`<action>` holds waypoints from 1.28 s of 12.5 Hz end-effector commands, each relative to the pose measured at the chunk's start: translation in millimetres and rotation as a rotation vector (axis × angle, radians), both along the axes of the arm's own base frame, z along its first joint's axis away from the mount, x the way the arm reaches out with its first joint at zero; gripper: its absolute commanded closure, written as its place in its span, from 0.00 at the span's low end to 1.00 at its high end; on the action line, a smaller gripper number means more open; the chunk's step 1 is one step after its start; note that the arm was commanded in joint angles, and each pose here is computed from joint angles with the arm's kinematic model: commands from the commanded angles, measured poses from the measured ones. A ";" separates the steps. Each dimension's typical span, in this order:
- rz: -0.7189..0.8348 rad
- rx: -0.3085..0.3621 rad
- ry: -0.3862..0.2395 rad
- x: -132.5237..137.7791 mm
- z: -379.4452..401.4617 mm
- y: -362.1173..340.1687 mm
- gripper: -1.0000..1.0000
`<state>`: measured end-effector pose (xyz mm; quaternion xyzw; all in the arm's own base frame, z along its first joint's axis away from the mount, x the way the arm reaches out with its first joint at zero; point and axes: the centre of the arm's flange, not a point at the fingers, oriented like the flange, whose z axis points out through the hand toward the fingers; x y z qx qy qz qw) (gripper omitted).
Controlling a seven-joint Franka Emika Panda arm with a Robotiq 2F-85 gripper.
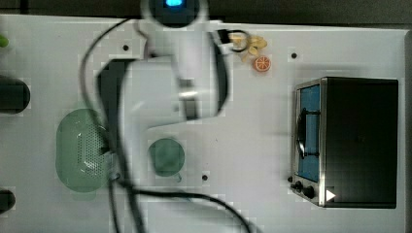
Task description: Pick ketchup from strainer and place it on the table
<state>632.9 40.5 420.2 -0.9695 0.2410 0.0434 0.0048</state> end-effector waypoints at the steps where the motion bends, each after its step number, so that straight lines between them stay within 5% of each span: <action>1: 0.100 -0.021 0.022 -6.3 -4.5 -32.5 0.40; 5: 0.070 -0.040 0.087 -22.0 -44.9 -56.0 0.40; 8: 0.095 -0.074 0.079 -35.2 -83.3 -59.4 0.40; 11: 0.095 -0.062 0.122 -60.7 -132.7 -61.7 0.40; 16: 0.079 -0.021 0.107 -82.3 -204.3 -69.1 0.40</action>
